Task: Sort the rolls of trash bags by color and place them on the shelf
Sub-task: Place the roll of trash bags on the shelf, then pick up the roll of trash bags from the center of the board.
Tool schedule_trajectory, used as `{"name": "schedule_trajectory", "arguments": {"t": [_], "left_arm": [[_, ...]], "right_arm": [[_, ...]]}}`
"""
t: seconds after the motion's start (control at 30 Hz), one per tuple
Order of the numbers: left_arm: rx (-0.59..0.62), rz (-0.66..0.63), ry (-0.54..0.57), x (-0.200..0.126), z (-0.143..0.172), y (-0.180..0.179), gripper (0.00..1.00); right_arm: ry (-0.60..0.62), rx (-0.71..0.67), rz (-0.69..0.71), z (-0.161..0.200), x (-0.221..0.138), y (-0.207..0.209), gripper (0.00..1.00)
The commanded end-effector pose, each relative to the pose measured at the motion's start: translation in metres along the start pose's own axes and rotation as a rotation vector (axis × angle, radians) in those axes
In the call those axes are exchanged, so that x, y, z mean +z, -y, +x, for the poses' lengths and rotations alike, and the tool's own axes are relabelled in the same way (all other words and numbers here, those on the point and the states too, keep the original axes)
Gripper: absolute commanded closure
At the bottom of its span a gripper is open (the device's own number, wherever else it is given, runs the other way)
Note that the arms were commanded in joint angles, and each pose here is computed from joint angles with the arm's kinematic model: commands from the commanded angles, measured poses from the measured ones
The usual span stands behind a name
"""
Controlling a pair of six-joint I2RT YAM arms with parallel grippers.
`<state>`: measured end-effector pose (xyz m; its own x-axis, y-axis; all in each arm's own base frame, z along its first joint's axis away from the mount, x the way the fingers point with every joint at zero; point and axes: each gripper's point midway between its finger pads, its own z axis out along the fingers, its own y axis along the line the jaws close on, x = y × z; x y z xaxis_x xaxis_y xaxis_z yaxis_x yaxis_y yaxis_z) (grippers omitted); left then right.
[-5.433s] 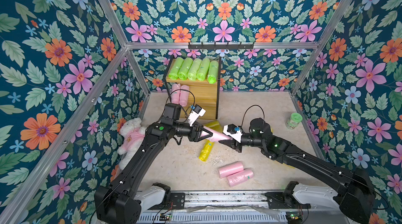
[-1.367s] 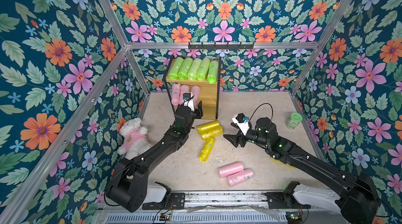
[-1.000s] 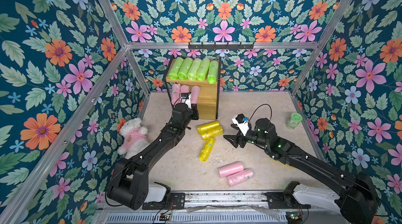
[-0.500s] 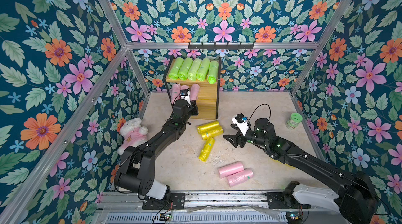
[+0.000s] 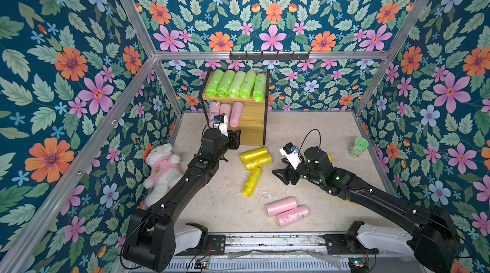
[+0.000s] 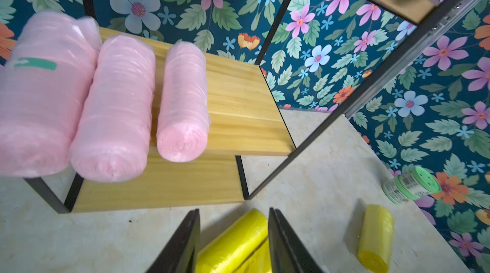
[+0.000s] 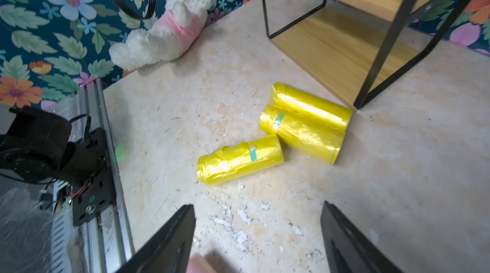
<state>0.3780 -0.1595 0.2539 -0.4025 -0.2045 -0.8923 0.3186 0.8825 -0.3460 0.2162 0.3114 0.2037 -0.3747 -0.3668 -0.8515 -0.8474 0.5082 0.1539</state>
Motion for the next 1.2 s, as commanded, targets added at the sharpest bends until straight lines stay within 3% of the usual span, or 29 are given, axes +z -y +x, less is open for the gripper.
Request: {"name": "schedule_trajectory", "arguments": {"t": [0.0, 0.2, 0.47, 0.8, 1.0, 1.17], "left_arm": [[-0.019, 0.016, -0.13, -0.014, 0.028, 0.001, 0.49], [-0.068, 0.004, -0.163, -0.034, 0.03, -0.01, 0.47], [-0.089, -0.038, -0.151, -0.047, 0.019, -0.028, 0.46], [-0.086, -0.025, -0.155, -0.048, 0.02, -0.028, 0.46], [-0.087, -0.023, -0.15, -0.05, 0.02, -0.027, 0.45], [-0.082, -0.023, -0.146, -0.05, 0.018, -0.027, 0.45]], "right_arm": [[-0.186, -0.15, 0.031, 0.037, 0.005, -0.012, 0.21], [-0.394, -0.368, -0.094, 0.087, 0.02, -0.049, 0.22], [-0.582, -0.463, -0.178, 0.139, 0.031, -0.069, 0.22], [-0.623, -0.477, -0.195, 0.153, 0.048, -0.068, 0.24], [-0.669, -0.504, -0.114, 0.157, 0.056, -0.052, 0.3], [-0.674, -0.44, -0.005, 0.146, 0.062, -0.023, 0.36]]}}
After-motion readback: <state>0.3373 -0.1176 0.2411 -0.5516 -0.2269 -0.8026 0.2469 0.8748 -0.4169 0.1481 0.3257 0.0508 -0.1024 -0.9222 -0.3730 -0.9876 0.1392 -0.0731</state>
